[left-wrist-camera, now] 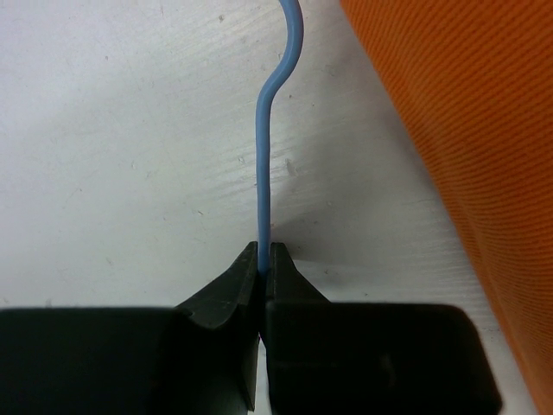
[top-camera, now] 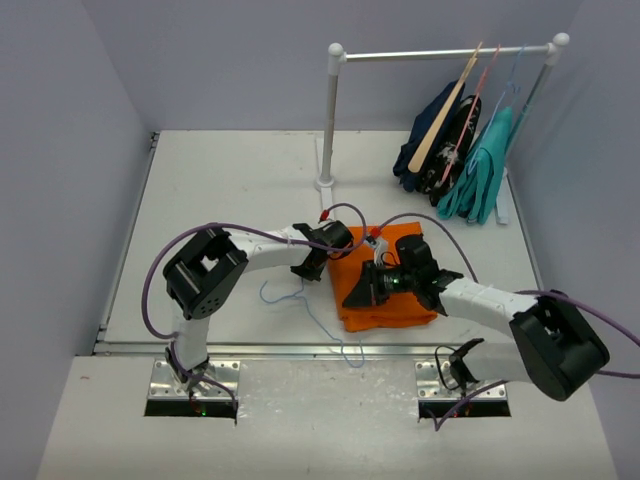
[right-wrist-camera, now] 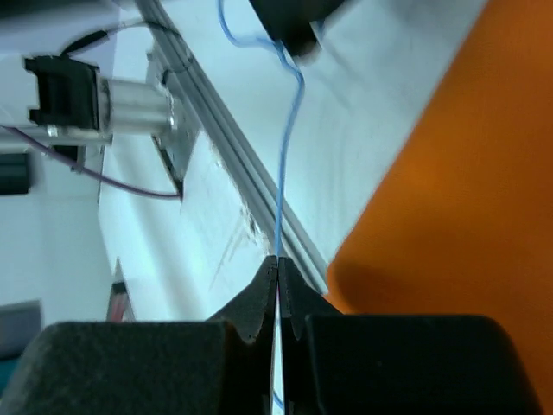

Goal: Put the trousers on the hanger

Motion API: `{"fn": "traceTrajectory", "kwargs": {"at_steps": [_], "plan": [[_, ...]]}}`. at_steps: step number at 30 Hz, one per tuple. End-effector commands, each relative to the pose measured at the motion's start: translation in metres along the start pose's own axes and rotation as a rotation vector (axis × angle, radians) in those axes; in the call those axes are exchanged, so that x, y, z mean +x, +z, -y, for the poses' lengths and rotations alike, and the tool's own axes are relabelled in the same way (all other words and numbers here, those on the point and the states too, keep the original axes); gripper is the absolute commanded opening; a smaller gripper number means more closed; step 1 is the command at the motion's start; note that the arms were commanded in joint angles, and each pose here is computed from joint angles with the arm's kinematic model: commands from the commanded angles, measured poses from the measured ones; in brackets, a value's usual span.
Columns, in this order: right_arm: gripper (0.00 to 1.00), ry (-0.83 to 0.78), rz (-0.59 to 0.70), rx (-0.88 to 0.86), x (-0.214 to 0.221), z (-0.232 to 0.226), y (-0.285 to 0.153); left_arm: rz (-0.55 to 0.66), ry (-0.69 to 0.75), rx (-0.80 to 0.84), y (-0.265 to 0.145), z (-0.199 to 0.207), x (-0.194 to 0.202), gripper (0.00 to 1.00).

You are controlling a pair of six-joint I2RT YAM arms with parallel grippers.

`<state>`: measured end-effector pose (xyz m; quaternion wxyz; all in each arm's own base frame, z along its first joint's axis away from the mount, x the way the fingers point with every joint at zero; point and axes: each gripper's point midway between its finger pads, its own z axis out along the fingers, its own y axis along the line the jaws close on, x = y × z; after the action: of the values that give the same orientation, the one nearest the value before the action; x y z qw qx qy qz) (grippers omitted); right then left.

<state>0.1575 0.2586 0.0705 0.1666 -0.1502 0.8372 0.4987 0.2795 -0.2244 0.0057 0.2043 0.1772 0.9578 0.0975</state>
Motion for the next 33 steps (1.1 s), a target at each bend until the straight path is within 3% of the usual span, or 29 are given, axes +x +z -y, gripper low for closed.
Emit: {"fn": "traceTrajectory", "kwargs": {"at_steps": [1, 5, 9, 14, 20, 24, 33], "plan": [[0.0, 0.139, -0.111, -0.024, 0.049, 0.022, 0.012, 0.056, -0.029, 0.035, -0.008, 0.005, -0.013, 0.0], [0.0, 0.262, -0.178, 0.171, 0.087, 0.073, 0.014, 0.066, -0.032, 0.031, -0.014, 0.002, -0.015, 0.0], [0.0, 0.299, -0.18, 0.282, 0.096, 0.097, 0.014, 0.083, -0.04, 0.046, -0.022, 0.0, -0.018, 0.0], [0.0, 0.255, -0.141, 0.239, 0.073, 0.081, 0.016, 0.111, -0.055, 0.107, -0.032, 0.007, -0.023, 0.0], [0.0, 0.11, -0.051, 0.073, 0.03, 0.016, -0.002, 0.105, -0.054, 0.091, -0.03, 0.005, -0.022, 0.0], [0.0, 0.063, -0.03, 0.067, 0.015, 0.01, 0.0, 0.101, -0.06, 0.105, -0.027, 0.009, -0.023, 0.0], [0.0, 0.183, -0.069, 0.28, 0.034, 0.094, 0.037, 0.101, -0.065, 0.119, -0.033, 0.009, -0.023, 0.0]]}}
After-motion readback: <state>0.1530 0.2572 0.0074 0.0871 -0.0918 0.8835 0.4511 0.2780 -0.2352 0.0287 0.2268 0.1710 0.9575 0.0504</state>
